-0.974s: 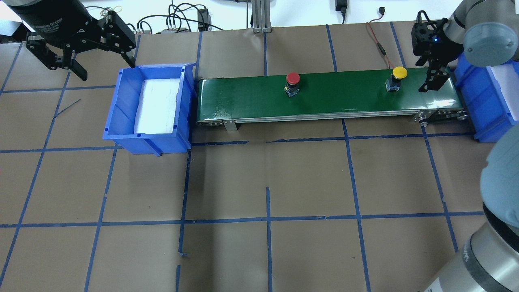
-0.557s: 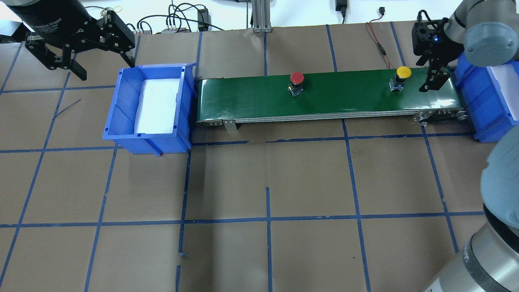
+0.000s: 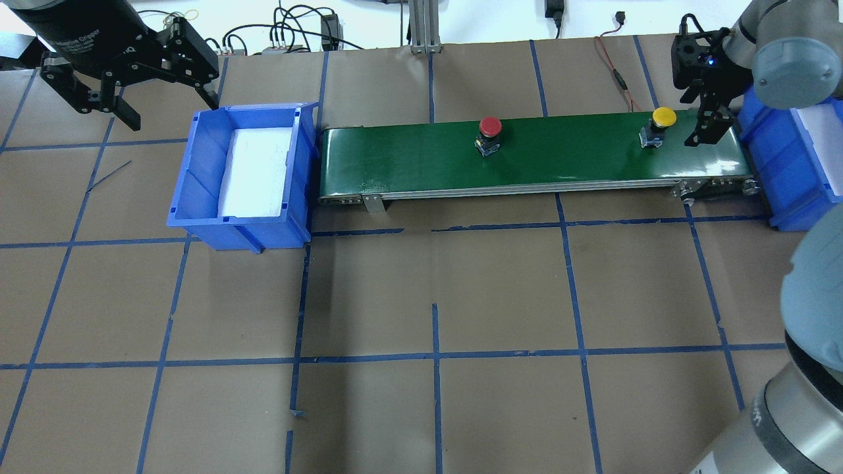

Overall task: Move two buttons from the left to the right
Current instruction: 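Follow the moving yellow button with the right gripper and close on it, then lift the yellow button and move it over the far blue bin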

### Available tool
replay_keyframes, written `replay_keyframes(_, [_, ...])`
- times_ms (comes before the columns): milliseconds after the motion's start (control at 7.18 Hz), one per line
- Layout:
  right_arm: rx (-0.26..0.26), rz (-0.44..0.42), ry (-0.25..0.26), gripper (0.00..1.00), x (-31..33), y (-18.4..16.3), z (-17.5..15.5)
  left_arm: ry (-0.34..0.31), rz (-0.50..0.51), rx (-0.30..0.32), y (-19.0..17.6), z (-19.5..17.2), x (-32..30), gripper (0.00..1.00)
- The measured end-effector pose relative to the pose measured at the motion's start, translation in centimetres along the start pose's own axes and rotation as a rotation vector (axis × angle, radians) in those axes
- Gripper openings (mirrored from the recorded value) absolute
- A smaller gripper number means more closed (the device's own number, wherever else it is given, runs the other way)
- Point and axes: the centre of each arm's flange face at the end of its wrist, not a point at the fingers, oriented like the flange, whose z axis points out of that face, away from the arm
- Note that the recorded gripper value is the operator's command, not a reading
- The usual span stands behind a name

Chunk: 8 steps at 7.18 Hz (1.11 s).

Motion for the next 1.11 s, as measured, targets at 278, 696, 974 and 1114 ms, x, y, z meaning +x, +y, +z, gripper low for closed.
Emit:
replay_keyframes(278, [-0.013, -0.011, 0.012, 1.00, 0.12, 0.10, 0.08, 0.000, 0.002, 0.000, 0.03, 0.00, 0.08, 1.00])
replay_keyframes(696, [-0.010, -0.009, 0.011, 1.00, 0.11, 0.06, 0.34, 0.000, 0.003, 0.001, 0.04, 0.00, 0.12, 1.00])
replay_keyframes(974, [-0.005, -0.008, 0.012, 1.00, 0.13, 0.02, 0.39, 0.000, 0.004, 0.001, 0.04, 0.01, 0.18, 1.00])
replay_keyframes(1114, [-0.004, -0.007, 0.012, 1.00, 0.13, 0.01, 0.39, 0.000, 0.004, 0.001, 0.04, 0.02, 0.19, 1.00])
